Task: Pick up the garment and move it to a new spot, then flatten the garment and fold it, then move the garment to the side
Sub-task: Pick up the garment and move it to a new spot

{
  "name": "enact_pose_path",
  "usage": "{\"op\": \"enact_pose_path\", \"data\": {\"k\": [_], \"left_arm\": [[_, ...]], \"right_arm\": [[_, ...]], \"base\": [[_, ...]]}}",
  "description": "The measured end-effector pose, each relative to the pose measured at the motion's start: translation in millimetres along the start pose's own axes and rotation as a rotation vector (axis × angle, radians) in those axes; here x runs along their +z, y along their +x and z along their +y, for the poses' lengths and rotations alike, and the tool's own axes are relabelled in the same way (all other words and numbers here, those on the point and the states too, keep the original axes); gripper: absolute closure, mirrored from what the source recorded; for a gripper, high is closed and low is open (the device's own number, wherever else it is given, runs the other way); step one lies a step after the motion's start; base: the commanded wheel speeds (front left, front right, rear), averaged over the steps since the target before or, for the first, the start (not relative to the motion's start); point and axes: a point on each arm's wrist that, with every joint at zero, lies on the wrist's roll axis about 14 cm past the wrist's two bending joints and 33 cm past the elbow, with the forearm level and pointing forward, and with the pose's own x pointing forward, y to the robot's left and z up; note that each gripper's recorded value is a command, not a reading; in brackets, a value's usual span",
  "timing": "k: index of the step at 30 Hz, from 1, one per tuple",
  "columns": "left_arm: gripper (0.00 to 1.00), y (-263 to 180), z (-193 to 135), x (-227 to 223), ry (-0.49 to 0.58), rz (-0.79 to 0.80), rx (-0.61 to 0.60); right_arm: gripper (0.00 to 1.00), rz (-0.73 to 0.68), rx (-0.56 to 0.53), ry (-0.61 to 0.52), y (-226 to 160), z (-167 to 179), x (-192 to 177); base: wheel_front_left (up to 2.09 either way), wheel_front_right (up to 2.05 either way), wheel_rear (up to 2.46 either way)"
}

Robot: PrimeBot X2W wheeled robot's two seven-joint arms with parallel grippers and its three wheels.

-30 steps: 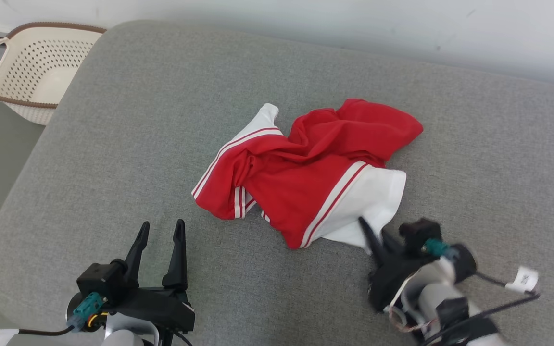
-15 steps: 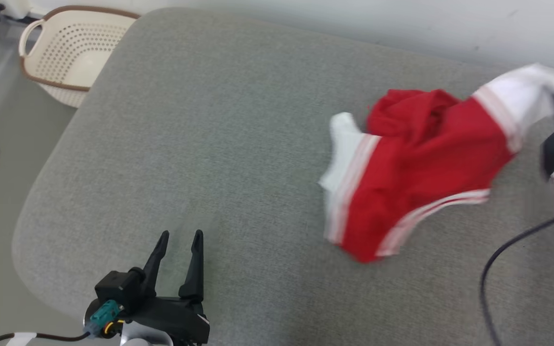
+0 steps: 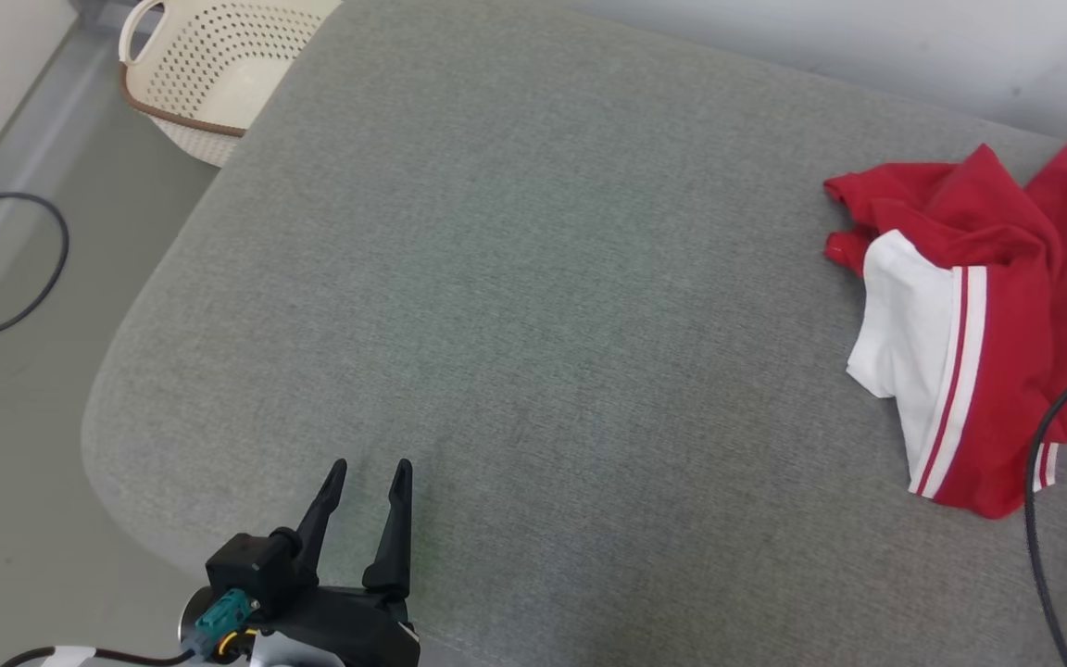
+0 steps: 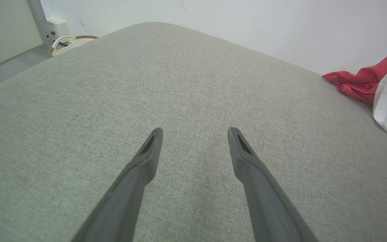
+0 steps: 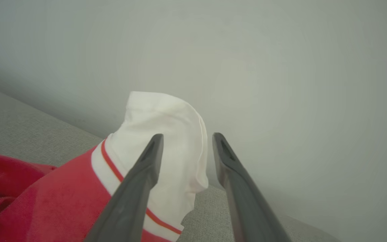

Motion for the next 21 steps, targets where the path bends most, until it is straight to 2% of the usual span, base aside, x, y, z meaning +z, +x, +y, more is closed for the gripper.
{"op": "enact_pose_path", "data": {"k": [4, 7, 12, 21], "left_arm": [[0.00, 3, -5, -3, 0.000, 0.005, -0.016], [0.00, 7, -13, -1, -0.006, -0.002, -0.037], [0.00, 13, -34, -1, -0.018, -0.007, -0.098], [0.00, 18, -69, 0, -0.038, -0.013, -0.192]], "right_arm": [[0.00, 0.017, 0.003, 0.067, -12, 11, -21], [0.00, 0.012, 0.038, 0.116, -25, 36, -29], [0.00, -0.119, 0.174, 0.207, -52, 105, -1], [0.00, -0.212, 0.389, 0.309, -121, 186, 15]], "base": [[0.00, 0.00, 0.00], [0.00, 0.00, 0.00], [0.00, 0.00, 0.00], [0.00, 0.00, 0.00]]}}
